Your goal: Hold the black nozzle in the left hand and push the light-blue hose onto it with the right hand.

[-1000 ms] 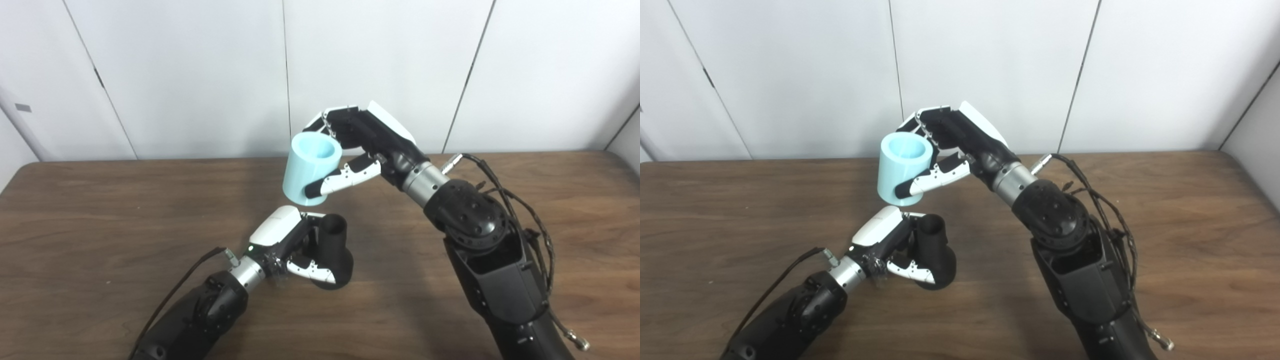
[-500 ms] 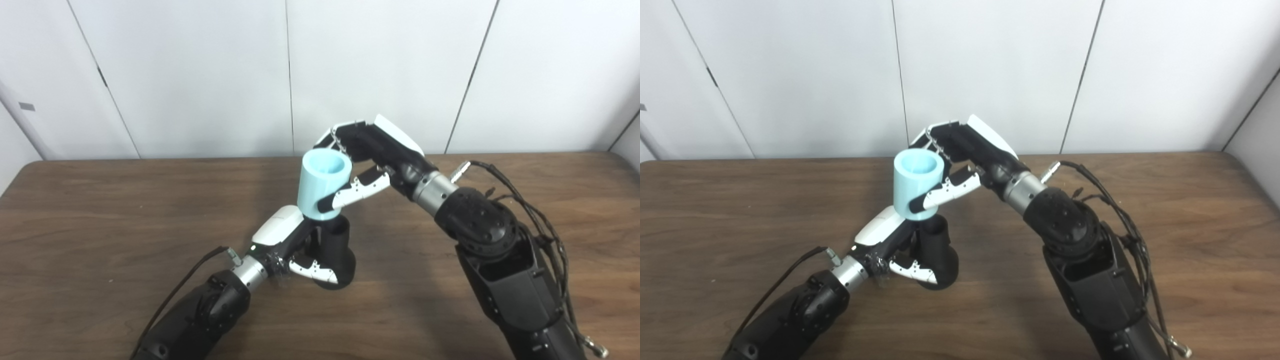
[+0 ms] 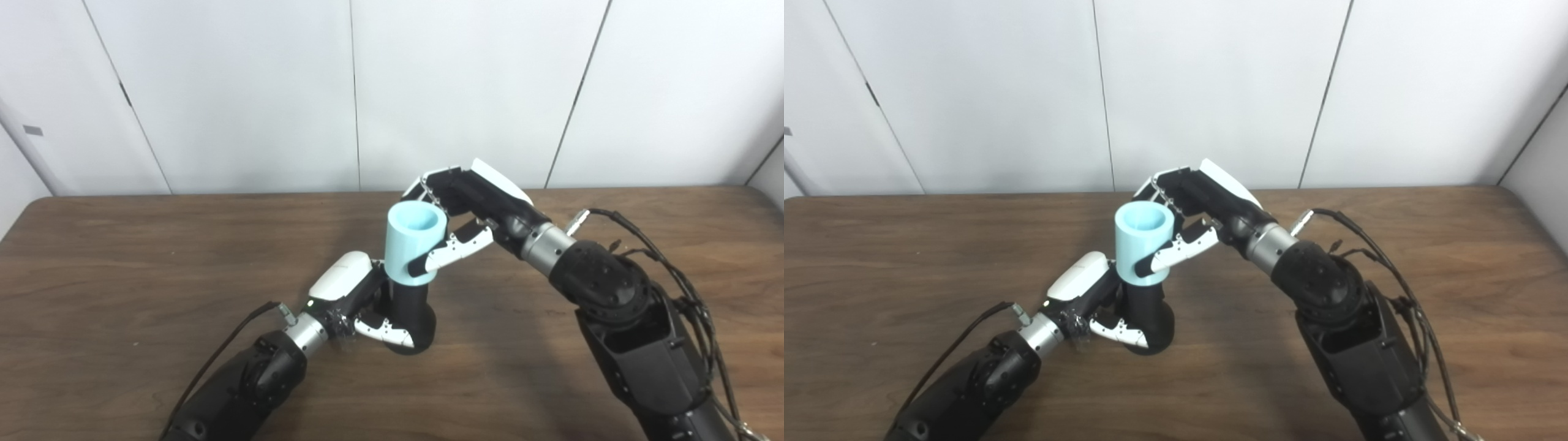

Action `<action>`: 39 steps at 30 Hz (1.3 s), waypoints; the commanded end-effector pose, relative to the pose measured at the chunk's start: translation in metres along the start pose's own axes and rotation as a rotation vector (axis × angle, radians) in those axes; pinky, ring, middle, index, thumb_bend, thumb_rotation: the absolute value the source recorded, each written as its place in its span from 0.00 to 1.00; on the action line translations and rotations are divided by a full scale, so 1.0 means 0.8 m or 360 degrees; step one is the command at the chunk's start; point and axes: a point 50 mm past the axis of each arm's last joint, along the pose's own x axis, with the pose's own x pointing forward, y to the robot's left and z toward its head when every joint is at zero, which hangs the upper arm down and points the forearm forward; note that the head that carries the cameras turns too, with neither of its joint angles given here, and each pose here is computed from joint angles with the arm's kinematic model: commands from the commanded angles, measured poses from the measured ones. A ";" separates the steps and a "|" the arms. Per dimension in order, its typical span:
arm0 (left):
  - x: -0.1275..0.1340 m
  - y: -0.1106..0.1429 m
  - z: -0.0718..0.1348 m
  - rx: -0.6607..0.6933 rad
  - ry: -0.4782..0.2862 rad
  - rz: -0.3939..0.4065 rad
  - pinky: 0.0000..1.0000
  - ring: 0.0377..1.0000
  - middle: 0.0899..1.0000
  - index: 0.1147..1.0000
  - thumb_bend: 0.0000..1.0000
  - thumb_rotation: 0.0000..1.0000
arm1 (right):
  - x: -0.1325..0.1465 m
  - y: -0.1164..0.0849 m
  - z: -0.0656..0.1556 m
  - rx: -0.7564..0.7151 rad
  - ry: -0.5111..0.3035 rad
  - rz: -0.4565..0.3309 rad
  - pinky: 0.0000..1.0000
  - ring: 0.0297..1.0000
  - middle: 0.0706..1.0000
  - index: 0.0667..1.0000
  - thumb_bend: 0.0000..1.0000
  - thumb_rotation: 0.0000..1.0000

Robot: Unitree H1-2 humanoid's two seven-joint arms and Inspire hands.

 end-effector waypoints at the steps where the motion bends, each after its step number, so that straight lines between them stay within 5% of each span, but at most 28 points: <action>1: -0.084 -0.095 -0.045 0.0085 0.0390 -0.0634 0.38 0.40 0.44 0.44 0.50 0.00 | 0.000 -0.018 0.031 -0.0097 -0.0184 -0.0059 0.26 0.32 0.38 0.49 0.52 0.00; 39: -0.084 -0.092 -0.041 0.0077 0.0381 -0.0627 0.38 0.40 0.44 0.44 0.50 0.00 | -0.007 0.013 0.007 -0.0085 -0.0138 0.0009 0.23 0.29 0.36 0.48 0.52 0.00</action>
